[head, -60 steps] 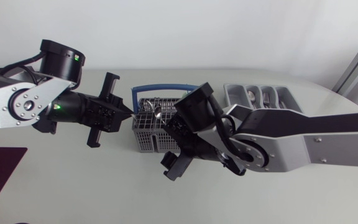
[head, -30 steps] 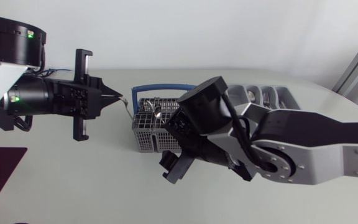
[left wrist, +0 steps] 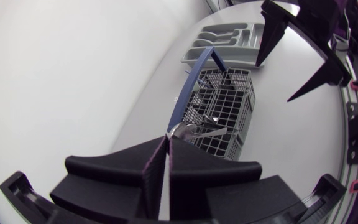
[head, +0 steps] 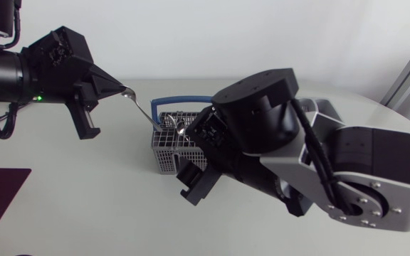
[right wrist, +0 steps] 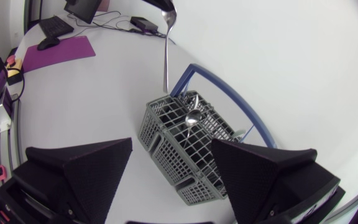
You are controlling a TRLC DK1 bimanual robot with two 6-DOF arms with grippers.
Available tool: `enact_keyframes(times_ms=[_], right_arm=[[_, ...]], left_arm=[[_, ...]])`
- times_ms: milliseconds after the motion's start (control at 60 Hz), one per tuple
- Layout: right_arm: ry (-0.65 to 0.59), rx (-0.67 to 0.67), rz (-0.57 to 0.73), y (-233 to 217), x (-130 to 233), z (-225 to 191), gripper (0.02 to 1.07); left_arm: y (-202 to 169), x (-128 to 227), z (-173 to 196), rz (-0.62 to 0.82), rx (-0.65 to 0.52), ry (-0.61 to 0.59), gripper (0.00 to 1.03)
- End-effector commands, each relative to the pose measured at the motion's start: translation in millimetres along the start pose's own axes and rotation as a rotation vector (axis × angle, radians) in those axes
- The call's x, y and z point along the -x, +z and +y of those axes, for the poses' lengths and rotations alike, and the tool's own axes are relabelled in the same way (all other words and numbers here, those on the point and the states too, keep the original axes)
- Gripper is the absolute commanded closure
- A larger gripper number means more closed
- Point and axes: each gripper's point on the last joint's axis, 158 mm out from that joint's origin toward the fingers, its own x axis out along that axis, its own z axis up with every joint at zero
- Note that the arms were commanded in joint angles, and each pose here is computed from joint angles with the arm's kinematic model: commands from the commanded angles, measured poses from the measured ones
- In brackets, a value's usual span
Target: Unload the cutlery basket into the drawer organizer.
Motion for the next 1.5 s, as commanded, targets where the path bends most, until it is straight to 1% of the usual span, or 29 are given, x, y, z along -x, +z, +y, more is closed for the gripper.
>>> enact_keyframes(times_ms=[0,167,183,200,333,433,533,550,583,633,700,767,817,900,983,1133,1200,1267,1383,1450,1483], right_arm=[[-0.017,0.031,-0.033,8.1,5.0,0.5,0.15],[-0.039,0.056,-0.078,17.9,7.7,0.3,0.16],[-0.041,0.058,-0.078,17.8,7.6,0.0,0.16],[-0.045,0.060,-0.084,18.6,7.7,0.0,0.16],[-0.063,0.092,-0.123,24.6,6.7,0.6,0.16],[-0.079,0.115,-0.128,26.0,2.6,1.9,0.16],[-0.086,0.142,-0.127,25.5,-3.1,4.5,0.16],[-0.089,0.145,-0.126,25.5,-4.1,4.3,0.17],[-0.090,0.154,-0.127,26.2,-6.3,5.4,0.22],[-0.090,0.164,-0.129,27.3,-9.6,6.8,0.28],[-0.090,0.174,-0.122,26.8,-13.4,8.0,0.32],[-0.096,0.183,-0.132,29.7,-16.2,7.8,0.39],[-0.100,0.189,-0.139,31.4,-18.1,7.5,0.42],[-0.106,0.202,-0.143,32.8,-22.7,8.4,0.45],[-0.115,0.213,-0.145,33.5,-26.6,9.0,0.45],[-0.140,0.234,-0.154,35.9,-32.4,6.9,0.56],[-0.148,0.244,-0.155,36.4,-33.9,6.2,0.57],[-0.156,0.252,-0.151,35.1,-36.5,5.5,0.62],[-0.167,0.255,-0.150,34.9,-38.4,2.8,0.63],[-0.167,0.262,-0.145,33.3,-39.8,2.9,0.70],[-0.167,0.264,-0.143,32.8,-40.3,3.2,0.71]], left_arm=[[11.8,3.0,-0.2,-0.016,0.158,-0.009,0.90],[14.4,-7.4,-19.9,0.004,0.353,-0.075,0.90],[14.5,-7.6,-19.6,0.005,0.358,-0.075,0.90],[14.4,-9.9,-20.8,0.010,0.399,-0.081,0.90],[16.3,-18.5,-22.1,0.023,0.531,-0.105,0.90],[17.8,-22.1,-21.8,0.033,0.615,-0.124,0.90],[20.1,-24.5,-24.6,0.045,0.671,-0.149,0.90],[21.0,-24.5,-24.1,0.043,0.681,-0.149,0.90],[20.4,-25.9,-24.2,0.049,0.699,-0.151,0.90],[22.2,-27.8,-28.0,0.055,0.707,-0.164,0.90],[22.3,-30.7,-32.5,0.067,0.713,-0.178,0.90],[21.5,-33.3,-37.9,0.083,0.722,-0.194,0.90],[23.3,-34.1,-43.7,0.090,0.721,-0.209,0.90],[25.2,-35.7,-51.0,0.098,0.727,-0.226,0.90],[27.2,-35.9,-55.7,0.104,0.729,-0.240,0.90],[24.3,-37.5,-59.2,0.124,0.738,-0.250,0.90],[23.5,-37.2,-60.0,0.128,0.739,-0.252,0.90],[22.3,-36.8,-61.4,0.135,0.741,-0.255,0.90],[22.7,-36.8,-61.8,0.135,0.740,-0.256,0.90],[22.1,-37.2,-62.3,0.137,0.740,-0.258,0.90],[22.1,-37.2,-62.3,0.137,0.740,-0.258,0.90]])
